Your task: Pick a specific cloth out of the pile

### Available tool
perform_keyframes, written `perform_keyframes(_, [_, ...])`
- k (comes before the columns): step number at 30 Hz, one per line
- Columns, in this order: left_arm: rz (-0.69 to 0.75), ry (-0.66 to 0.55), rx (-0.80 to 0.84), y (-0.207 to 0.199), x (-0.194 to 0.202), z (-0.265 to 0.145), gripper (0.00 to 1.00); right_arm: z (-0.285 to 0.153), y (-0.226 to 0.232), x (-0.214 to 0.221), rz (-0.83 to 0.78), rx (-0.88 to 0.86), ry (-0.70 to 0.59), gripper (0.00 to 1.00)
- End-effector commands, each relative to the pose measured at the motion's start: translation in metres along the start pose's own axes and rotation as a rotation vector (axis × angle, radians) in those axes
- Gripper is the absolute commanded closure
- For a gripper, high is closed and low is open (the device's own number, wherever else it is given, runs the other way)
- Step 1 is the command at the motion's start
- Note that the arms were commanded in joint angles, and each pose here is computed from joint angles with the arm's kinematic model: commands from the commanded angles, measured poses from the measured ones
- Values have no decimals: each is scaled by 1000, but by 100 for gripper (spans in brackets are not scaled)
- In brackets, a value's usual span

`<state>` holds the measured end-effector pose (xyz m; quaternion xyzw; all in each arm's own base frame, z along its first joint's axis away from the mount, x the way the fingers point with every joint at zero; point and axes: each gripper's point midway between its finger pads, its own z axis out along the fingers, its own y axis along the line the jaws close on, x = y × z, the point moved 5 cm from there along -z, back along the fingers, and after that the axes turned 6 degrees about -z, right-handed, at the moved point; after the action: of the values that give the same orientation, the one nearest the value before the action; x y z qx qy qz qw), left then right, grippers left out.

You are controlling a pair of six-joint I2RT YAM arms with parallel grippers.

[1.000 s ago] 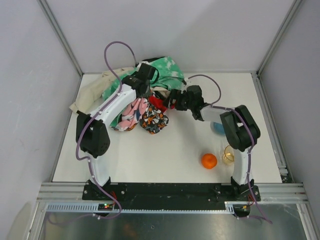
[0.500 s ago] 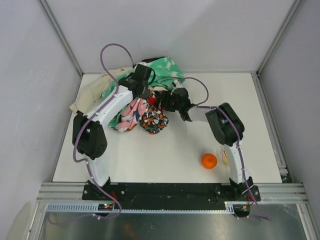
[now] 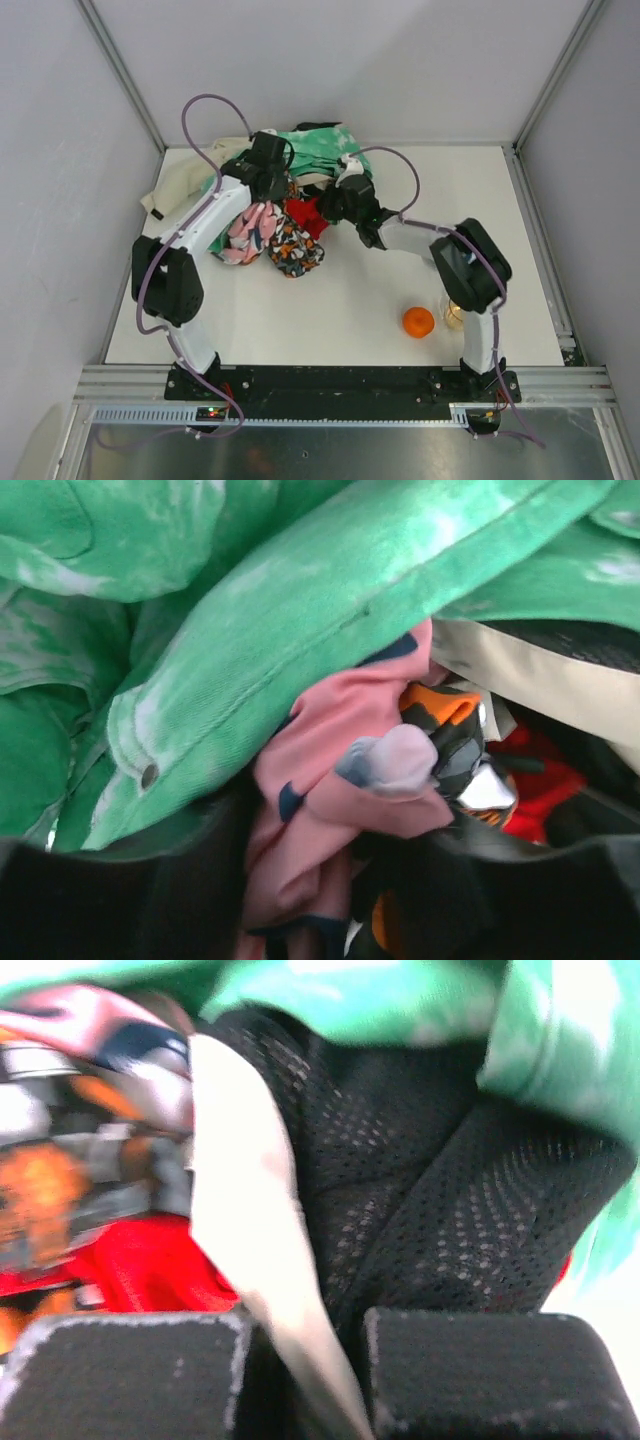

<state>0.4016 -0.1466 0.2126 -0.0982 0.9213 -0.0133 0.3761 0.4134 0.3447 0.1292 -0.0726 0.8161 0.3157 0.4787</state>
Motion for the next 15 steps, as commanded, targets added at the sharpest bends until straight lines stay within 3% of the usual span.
perform_keyframes(1, [-49, -51, 14, 12, -12, -17, 35, -70, 63, -118, -121, -101, -325, 100])
perform_keyframes(4, [-62, -55, 42, 12, -11, -21, 17, -103, 80, -149, -167, -135, -399, 100])
perform_keyframes(7, [-81, -64, 63, 11, -11, -26, 7, -132, 90, -174, -205, -143, -467, 100])
perform_keyframes(11, [-105, -75, 78, 12, -10, -32, 1, -160, 90, -209, -229, -114, -530, 100])
perform_keyframes(15, [-113, -78, 83, 14, -8, -33, 0, -147, 74, -223, -212, -98, -480, 100])
